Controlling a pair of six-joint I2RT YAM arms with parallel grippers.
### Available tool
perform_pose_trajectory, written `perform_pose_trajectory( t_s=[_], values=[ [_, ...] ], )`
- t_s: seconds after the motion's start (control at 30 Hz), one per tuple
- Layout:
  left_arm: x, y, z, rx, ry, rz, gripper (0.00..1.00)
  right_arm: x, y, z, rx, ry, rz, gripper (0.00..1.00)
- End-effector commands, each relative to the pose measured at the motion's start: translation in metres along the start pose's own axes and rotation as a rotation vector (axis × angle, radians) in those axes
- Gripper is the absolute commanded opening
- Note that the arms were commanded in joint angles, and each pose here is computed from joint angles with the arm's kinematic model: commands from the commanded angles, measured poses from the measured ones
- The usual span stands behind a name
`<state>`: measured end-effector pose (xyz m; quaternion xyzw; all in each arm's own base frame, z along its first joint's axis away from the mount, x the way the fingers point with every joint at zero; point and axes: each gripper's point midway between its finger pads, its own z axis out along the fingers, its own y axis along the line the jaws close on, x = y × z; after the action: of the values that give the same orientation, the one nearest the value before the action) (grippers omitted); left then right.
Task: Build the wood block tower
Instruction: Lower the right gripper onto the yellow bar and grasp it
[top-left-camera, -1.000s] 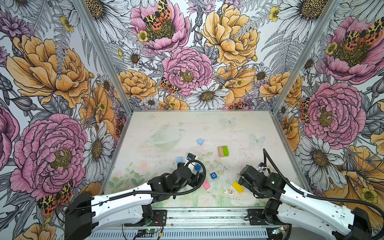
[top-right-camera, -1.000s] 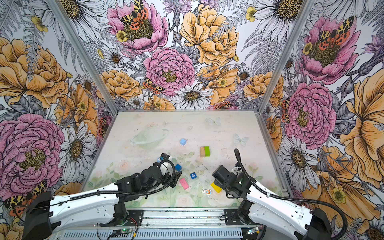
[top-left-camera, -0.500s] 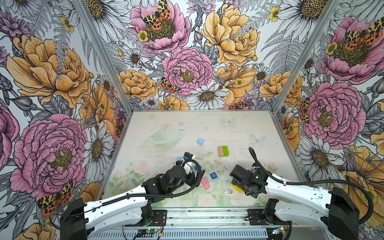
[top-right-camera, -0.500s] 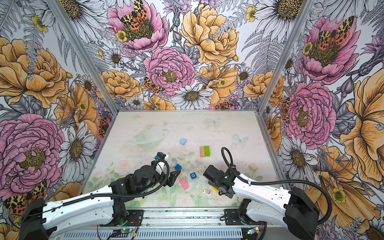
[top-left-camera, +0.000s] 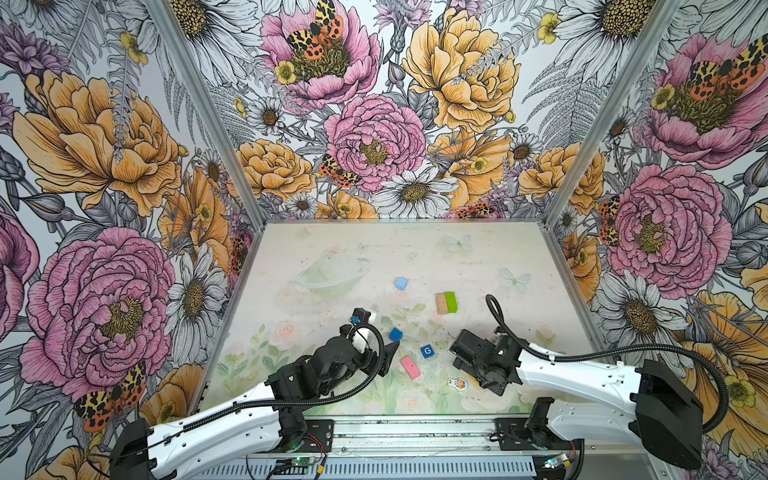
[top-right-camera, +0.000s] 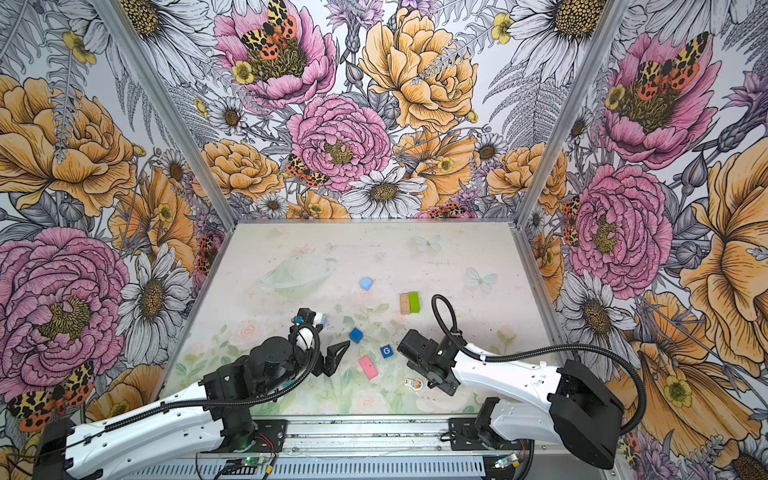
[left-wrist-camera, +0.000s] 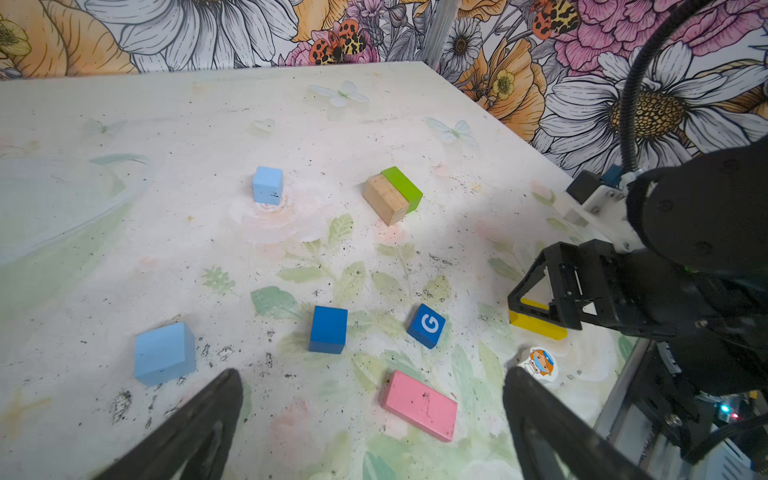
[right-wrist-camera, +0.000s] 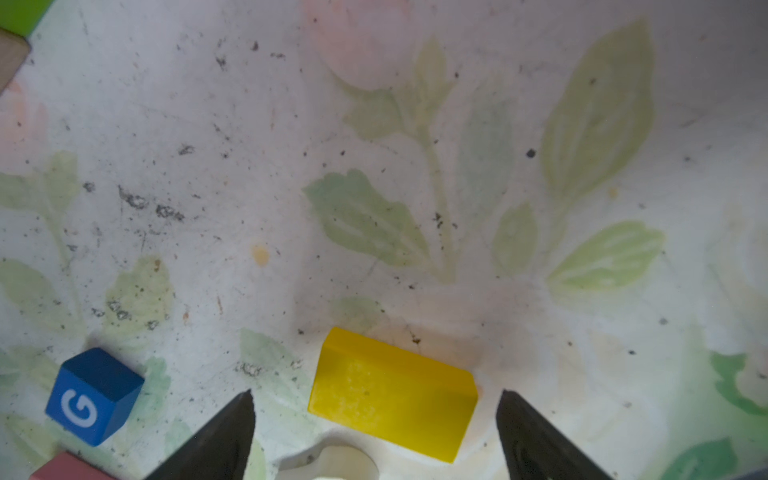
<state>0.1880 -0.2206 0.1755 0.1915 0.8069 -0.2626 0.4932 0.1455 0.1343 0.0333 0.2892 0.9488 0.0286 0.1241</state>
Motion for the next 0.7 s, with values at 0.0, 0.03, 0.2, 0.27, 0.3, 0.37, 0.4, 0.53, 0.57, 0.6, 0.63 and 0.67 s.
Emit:
perform_pose_trajectory(
  t_s=[0.0,0.03,0.2,0.27,0.3,0.37,0.4,0.53,0.57,0.6,0.63,0.67],
  values=[
    [0.008,0.003,-0.001,0.005,0.02,-0.016,0.99,0.002,0.008,0.0,-0.019,0.007,0.02,0.93],
    [0.008,0.003,-0.001,0.006,0.019,-0.018,0.99,0.003,0.008,0.001,-0.016,0.012,0.02,0.93],
    [0.011,0.006,0.0,0.001,0.022,-0.019,0.99,0.004,0.005,0.004,0.001,0.013,0.021,0.91],
    [0.012,0.006,0.001,0.004,0.023,-0.023,0.99,0.005,0.005,0.005,0.005,0.018,0.021,0.9],
    [0.013,0.006,0.0,0.006,0.022,-0.024,0.99,0.006,0.005,0.006,0.007,0.019,0.019,0.89],
    [0.014,0.006,0.0,0.011,0.021,-0.03,0.99,0.007,0.004,0.008,0.016,0.022,0.018,0.86],
    [0.014,0.006,0.0,0.012,0.021,-0.032,0.99,0.007,0.004,0.009,0.019,0.024,0.018,0.85],
    [0.016,0.008,0.0,0.007,0.022,-0.033,0.99,0.008,0.003,0.012,0.039,0.028,0.011,0.79],
    [0.016,0.009,0.0,0.007,0.022,-0.035,0.99,0.009,0.003,0.013,0.045,0.029,0.008,0.77],
    [0.016,0.009,0.0,0.006,0.02,-0.035,0.99,0.009,0.003,0.014,0.047,0.031,0.007,0.76],
    [0.016,0.009,0.0,0.007,0.021,-0.037,0.99,0.009,0.002,0.014,0.053,0.031,0.005,0.75],
    [0.016,0.009,0.0,0.006,0.019,-0.037,0.99,0.01,0.002,0.015,0.055,0.032,0.003,0.75]
  ],
)
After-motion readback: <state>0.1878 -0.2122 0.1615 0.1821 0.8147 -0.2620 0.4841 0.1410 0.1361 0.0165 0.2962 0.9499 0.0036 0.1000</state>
